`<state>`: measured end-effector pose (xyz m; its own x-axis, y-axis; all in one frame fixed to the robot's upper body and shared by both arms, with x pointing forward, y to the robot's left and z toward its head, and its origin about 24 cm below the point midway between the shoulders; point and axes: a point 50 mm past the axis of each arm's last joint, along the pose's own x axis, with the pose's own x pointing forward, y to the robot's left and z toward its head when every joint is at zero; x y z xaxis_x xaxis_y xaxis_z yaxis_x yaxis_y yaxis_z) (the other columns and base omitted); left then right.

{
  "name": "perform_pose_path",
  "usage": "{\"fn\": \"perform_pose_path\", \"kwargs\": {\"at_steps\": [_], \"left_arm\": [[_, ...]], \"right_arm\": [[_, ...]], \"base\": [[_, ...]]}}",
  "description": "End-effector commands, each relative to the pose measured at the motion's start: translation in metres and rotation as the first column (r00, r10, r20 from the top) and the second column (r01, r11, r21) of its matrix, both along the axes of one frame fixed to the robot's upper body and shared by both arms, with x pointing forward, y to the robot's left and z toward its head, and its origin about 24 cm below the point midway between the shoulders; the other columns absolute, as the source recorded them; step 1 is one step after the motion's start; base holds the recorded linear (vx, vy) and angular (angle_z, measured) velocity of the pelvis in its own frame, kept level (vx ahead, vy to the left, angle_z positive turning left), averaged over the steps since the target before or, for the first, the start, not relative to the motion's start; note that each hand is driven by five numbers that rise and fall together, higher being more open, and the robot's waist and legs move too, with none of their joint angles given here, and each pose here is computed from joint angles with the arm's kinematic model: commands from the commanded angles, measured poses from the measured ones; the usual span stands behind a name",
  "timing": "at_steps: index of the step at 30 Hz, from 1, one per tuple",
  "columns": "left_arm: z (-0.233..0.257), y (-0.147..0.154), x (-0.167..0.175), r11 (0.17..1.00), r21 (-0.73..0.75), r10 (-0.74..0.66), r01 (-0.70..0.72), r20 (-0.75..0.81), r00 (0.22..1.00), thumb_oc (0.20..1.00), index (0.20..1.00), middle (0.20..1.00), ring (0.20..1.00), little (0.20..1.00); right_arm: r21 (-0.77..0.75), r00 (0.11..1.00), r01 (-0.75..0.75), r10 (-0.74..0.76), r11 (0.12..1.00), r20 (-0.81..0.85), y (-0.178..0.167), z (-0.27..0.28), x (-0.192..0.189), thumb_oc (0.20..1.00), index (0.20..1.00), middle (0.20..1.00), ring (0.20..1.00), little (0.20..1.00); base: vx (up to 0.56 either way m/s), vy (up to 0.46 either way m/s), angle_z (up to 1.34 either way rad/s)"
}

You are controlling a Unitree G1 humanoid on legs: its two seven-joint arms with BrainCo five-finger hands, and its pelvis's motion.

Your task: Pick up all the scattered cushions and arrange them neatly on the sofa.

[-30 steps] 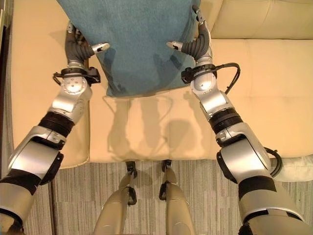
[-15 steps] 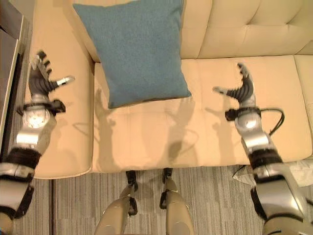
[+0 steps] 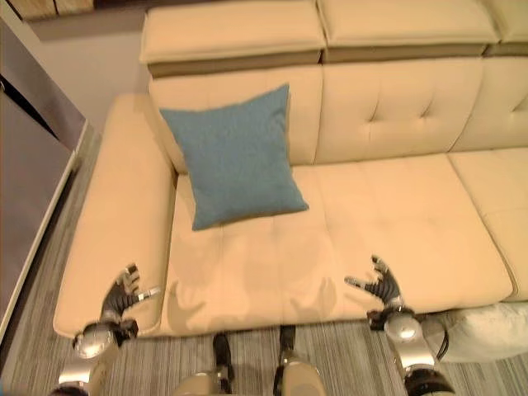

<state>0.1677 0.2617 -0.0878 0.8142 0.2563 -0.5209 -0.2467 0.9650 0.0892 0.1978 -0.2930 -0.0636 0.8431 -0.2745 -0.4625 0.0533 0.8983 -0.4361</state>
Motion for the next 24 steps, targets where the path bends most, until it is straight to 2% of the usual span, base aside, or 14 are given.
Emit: {"fn": "perform_pose_path", "kwargs": {"at_steps": [1,5,9,16,21,24], "left_arm": [[-0.005,0.005,0.007,0.996,0.064,-0.056,0.06,-0.059,0.997,1.0,1.0,1.0,1.0,1.0],[-0.032,-0.006,-0.028,0.996,0.024,-0.083,0.091,-0.218,0.972,1.0,1.0,1.0,1.0,1.0],[-0.044,-0.013,-0.041,0.998,-0.002,-0.057,0.059,-0.284,0.957,1.0,1.0,1.0,1.0,1.0],[-0.054,-0.028,-0.048,0.997,-0.036,-0.076,0.068,-0.349,0.934,1.0,1.0,1.0,1.0,1.0],[-0.053,-0.035,-0.032,0.986,0.0,-0.157,0.168,-0.358,0.92,1.0,1.0,1.0,1.0,1.0],[-0.053,-0.034,-0.03,0.975,0.025,-0.195,0.221,-0.383,0.903,1.0,1.0,1.0,1.0,1.0]], "right_arm": [[-0.03,0.998,-0.054,0.054,0.998,-0.025,0.001,-0.003,0.001,1.0,1.0,1.0,1.0,1.0],[0.017,0.978,-0.016,0.02,1.0,-0.209,0.003,-0.037,-0.044,1.0,1.0,1.0,1.0,1.0],[0.016,0.939,0.007,-0.001,1.0,-0.344,0.007,-0.057,-0.068,1.0,1.0,1.0,1.0,1.0],[0.0,0.896,0.066,-0.059,0.998,-0.441,0.0,-0.066,-0.085,1.0,1.0,1.0,1.0,1.0],[-0.002,0.883,0.092,-0.083,0.996,-0.462,0.002,-0.069,-0.083,1.0,1.0,1.0,1.0,1.0],[0.018,0.872,0.041,-0.027,0.999,-0.489,0.018,-0.075,-0.081,1.0,1.0,1.0,1.0,1.0]], "base": [[-0.05,-0.091,0.0],[-0.05,-0.098,-0.02],[-0.07,-0.055,-0.02],[-0.2,0.071,-0.46],[-0.25,0.142,-0.5],[-0.21,0.109,-0.76]]}}
